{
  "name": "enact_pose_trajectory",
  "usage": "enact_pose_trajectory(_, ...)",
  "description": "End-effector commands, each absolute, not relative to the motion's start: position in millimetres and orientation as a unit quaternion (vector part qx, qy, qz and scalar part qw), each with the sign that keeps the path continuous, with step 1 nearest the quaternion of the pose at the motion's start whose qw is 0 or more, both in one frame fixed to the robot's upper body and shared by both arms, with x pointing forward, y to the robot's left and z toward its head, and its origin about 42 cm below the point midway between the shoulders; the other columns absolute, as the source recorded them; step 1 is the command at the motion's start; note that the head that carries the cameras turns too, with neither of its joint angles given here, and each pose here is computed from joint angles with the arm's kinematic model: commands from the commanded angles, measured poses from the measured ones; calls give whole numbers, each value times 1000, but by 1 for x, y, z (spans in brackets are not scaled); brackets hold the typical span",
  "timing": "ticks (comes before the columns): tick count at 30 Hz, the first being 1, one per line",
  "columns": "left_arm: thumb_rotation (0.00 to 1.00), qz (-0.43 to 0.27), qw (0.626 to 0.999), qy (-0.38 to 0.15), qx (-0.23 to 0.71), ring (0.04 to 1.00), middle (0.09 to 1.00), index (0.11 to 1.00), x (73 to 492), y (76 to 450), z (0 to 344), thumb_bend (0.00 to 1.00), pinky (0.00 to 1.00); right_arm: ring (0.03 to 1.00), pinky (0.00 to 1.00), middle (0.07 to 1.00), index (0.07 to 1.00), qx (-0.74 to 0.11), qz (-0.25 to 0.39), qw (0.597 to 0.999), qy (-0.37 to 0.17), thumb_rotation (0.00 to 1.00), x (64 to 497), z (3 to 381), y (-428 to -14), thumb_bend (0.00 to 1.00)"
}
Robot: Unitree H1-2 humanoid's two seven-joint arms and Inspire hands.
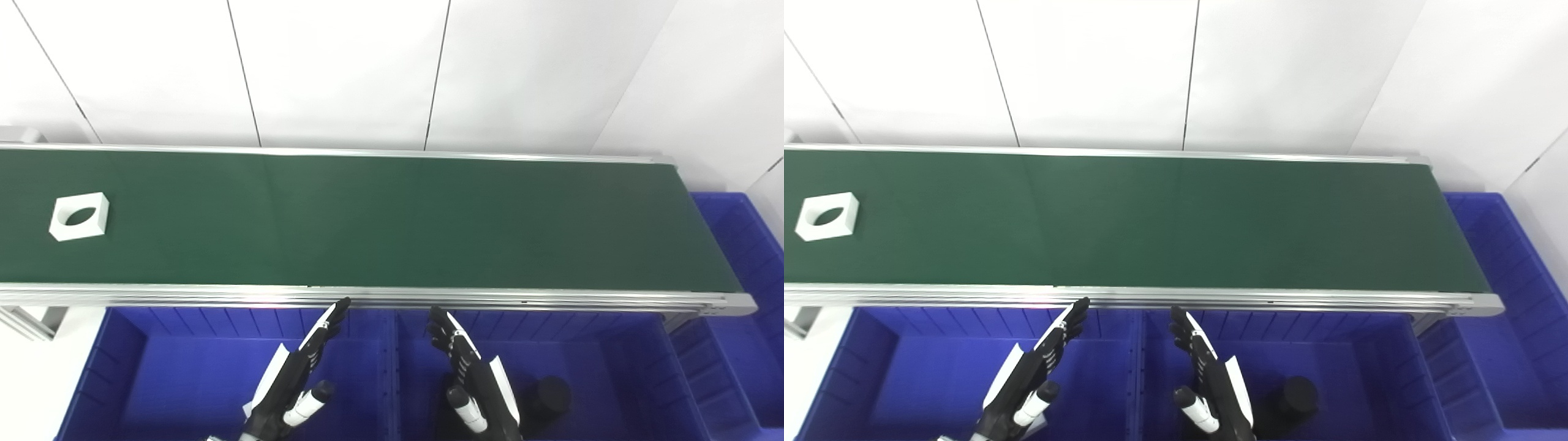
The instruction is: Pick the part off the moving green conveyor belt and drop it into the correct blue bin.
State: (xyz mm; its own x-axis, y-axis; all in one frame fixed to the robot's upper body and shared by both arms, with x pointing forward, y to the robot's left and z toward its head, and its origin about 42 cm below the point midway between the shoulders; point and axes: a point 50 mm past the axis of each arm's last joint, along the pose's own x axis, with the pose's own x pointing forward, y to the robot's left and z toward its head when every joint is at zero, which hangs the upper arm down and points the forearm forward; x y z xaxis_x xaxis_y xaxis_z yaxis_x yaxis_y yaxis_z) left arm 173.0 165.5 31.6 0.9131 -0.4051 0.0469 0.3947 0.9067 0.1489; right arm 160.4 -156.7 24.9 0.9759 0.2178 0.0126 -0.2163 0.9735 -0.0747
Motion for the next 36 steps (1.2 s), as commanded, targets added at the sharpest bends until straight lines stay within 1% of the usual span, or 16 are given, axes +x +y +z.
enact_pose_trajectory(1,976,-207,974,-66,63,976,981,954,175,165,40,842,954,909,886,929,932,-26,105,993,-45,940,162,34,-154,979)
enact_pose_trajectory(10,973,-208,974,-67,62,974,981,955,175,165,40,836,952,910,883,930,930,-21,107,993,-43,928,162,33,-153,983)
enact_pose_trajectory(15,984,-207,974,-65,68,971,979,953,172,164,39,847,949,912,884,934,944,-29,110,993,-40,951,160,31,-154,988)
enact_pose_trajectory(19,971,-207,974,-65,67,970,976,948,171,164,39,827,951,913,882,936,940,-24,110,993,-38,943,159,31,-154,988)
enact_pose_trajectory(23,970,-208,974,-65,68,979,984,954,171,165,39,792,976,909,888,937,944,-24,111,993,-38,926,159,31,-154,957)
enact_pose_trajectory(28,972,-206,974,-65,67,974,982,954,171,165,39,822,958,914,886,938,939,-27,111,993,-40,938,159,31,-154,978)
enact_pose_trajectory(34,970,-206,974,-65,67,971,978,953,171,165,39,815,955,915,886,936,938,-26,109,993,-40,945,159,32,-154,996)
enact_pose_trajectory(36,965,-206,974,-65,66,973,980,953,171,165,39,820,954,915,883,939,939,-26,110,993,-40,940,159,31,-154,987)
